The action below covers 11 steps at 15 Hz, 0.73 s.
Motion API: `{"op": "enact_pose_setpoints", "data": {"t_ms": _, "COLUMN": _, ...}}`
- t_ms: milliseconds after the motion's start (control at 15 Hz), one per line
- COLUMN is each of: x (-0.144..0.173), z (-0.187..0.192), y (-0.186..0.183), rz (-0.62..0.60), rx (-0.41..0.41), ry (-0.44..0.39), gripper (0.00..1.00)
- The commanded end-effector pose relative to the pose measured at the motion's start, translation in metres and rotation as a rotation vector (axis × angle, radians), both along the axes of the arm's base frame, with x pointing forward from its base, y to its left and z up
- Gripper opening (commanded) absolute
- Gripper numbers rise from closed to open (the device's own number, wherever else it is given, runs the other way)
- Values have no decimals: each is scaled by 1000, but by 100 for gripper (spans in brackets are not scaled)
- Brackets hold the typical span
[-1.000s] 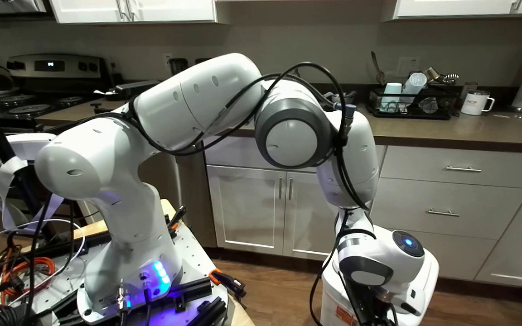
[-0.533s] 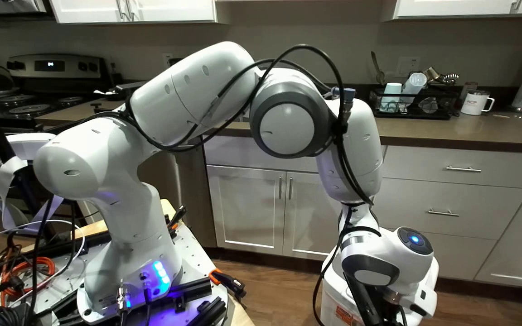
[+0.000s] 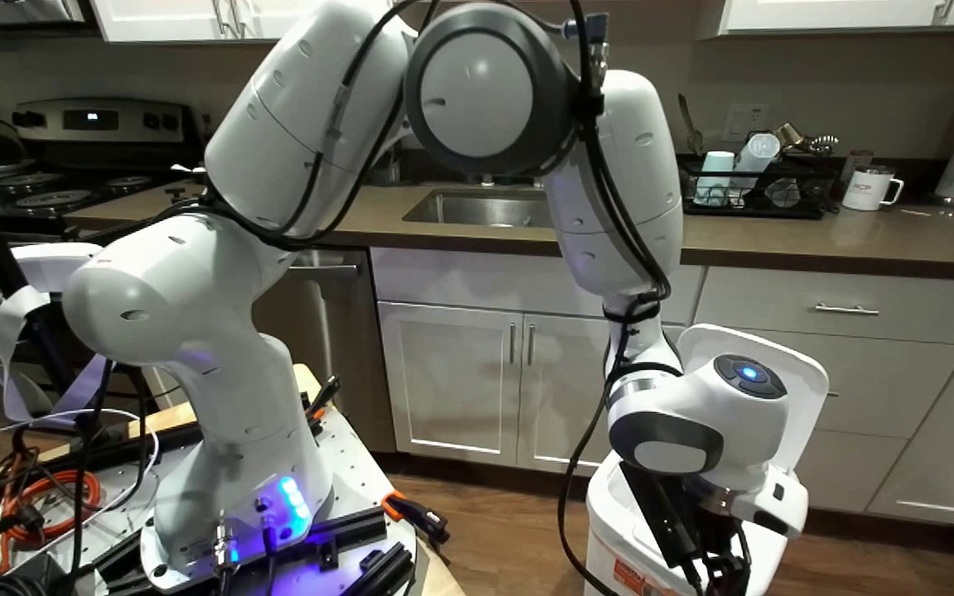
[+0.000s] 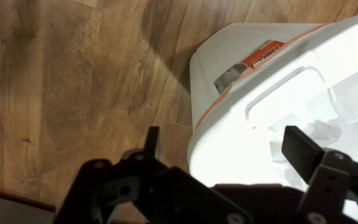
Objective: Open the trash bin
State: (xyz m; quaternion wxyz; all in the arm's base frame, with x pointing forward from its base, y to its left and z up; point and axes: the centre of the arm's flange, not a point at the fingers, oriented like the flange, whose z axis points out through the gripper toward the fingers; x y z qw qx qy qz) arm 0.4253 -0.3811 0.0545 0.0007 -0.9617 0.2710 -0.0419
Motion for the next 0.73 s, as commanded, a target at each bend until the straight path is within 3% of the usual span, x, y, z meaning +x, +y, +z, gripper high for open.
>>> {"op": "enact_pose_setpoints", "data": {"t_ms": 0, "x": -21, "z": 42, "y": 22, "rz": 45, "rx": -18, "ry": 23, "gripper": 100}}
{"op": "enact_pose_setpoints", "data": {"t_ms": 400, "x": -28, "z": 65, "y": 33, "rz": 72, "rx": -17, "ry": 27, "gripper": 100}}
{"op": "enact_pose_setpoints", "data": {"t_ms": 667, "x": -21, "z": 55, "y": 28, "rz": 49, "rx": -16, "ry": 11, "gripper": 100}}
